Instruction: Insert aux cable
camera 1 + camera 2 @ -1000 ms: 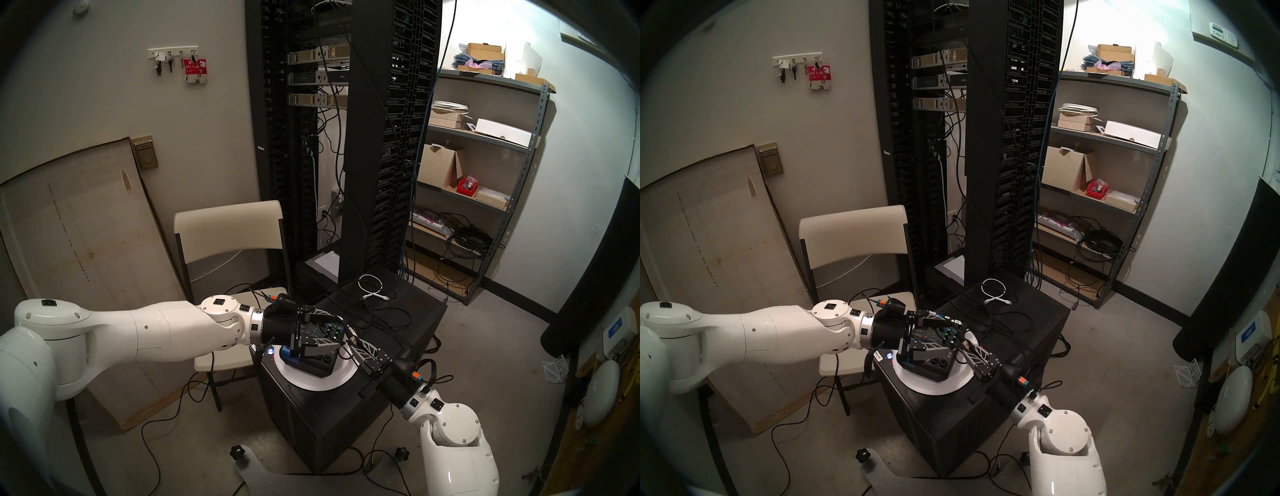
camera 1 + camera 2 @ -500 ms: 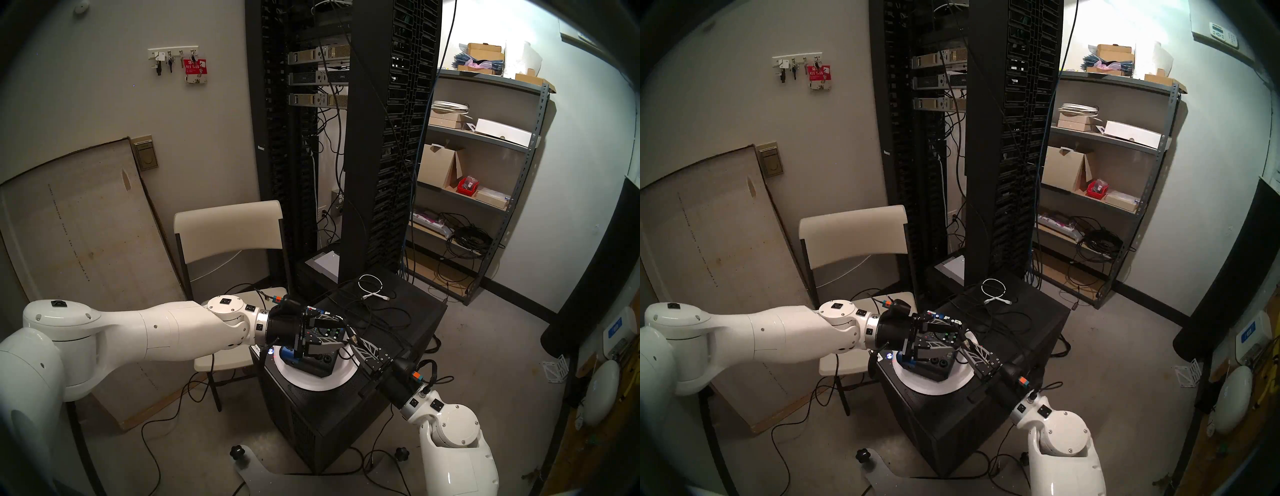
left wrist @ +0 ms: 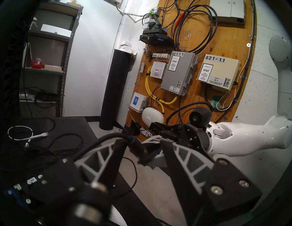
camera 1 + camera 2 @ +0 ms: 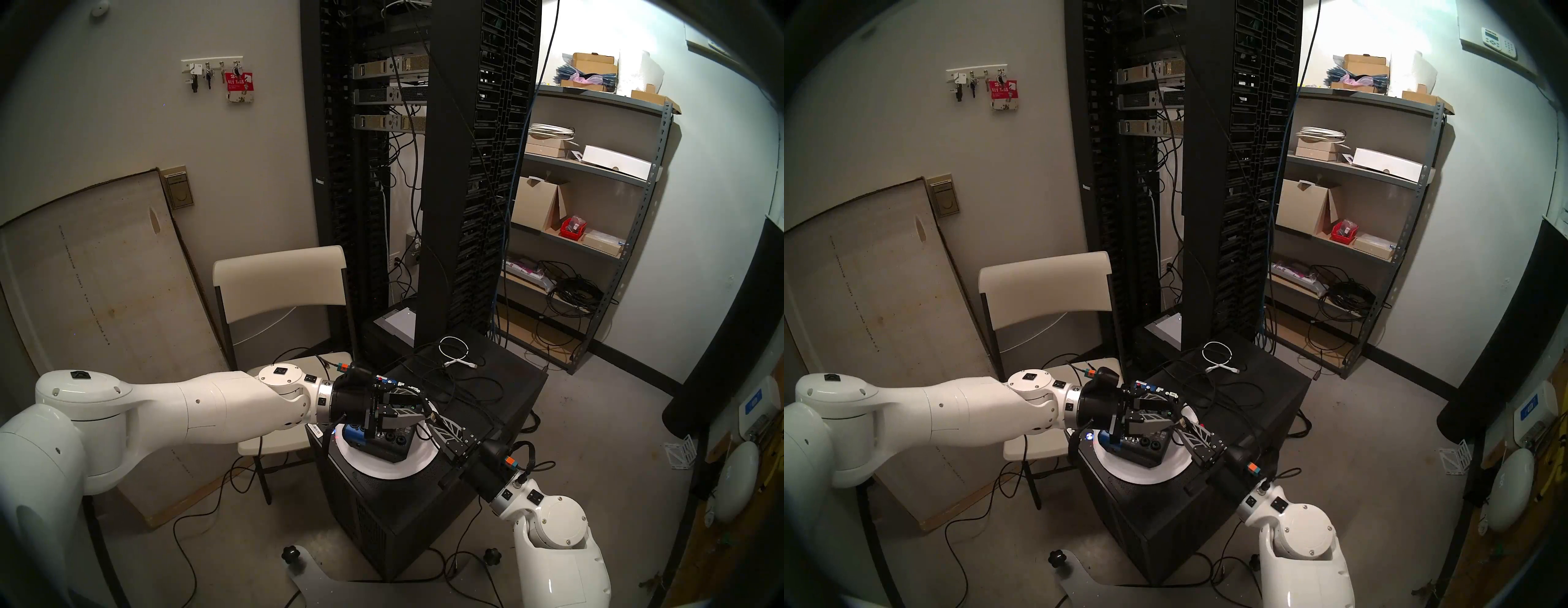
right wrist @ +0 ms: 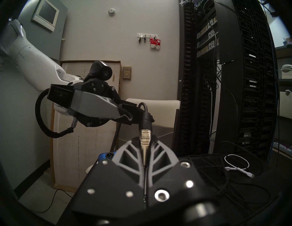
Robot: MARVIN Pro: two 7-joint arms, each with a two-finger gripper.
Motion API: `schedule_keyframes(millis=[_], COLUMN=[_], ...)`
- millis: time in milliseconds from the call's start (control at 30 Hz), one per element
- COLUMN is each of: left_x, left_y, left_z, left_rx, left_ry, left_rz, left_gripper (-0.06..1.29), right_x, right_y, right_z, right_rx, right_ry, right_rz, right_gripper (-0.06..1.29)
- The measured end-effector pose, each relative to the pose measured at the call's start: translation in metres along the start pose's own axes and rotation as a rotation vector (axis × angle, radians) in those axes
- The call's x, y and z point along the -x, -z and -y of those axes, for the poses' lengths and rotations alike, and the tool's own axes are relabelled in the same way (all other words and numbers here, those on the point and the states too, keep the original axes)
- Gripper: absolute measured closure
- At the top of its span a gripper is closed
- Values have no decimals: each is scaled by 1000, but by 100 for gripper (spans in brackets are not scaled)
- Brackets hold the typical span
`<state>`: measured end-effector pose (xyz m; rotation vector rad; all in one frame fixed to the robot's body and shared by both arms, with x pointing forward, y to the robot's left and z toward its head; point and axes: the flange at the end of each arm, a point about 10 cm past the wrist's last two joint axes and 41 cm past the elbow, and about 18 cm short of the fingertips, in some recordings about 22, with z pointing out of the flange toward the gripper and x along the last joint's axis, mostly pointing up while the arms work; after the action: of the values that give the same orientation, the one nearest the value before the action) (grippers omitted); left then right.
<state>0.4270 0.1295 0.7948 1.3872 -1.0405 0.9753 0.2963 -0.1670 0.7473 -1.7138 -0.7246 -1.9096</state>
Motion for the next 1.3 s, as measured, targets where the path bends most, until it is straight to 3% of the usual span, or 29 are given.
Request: schedule_keyframes(millis=[300, 900, 1300], left_x=[1, 3, 12], left_y=[-1, -2, 9], left_z=[1, -5, -8], left_rx=[12, 56, 33], left_ry=[-1, -5, 8], left_rz=[-16, -34, -25], left_gripper=[91, 93, 95], right_x=[0, -2, 6], right_y=[0, -7, -16], right_z=[1, 11, 20], right_rx=[-2, -48, -71], right_ry=[-3, -27, -9], right_rz=[-1, 6, 28], right_gripper=[123, 123, 123])
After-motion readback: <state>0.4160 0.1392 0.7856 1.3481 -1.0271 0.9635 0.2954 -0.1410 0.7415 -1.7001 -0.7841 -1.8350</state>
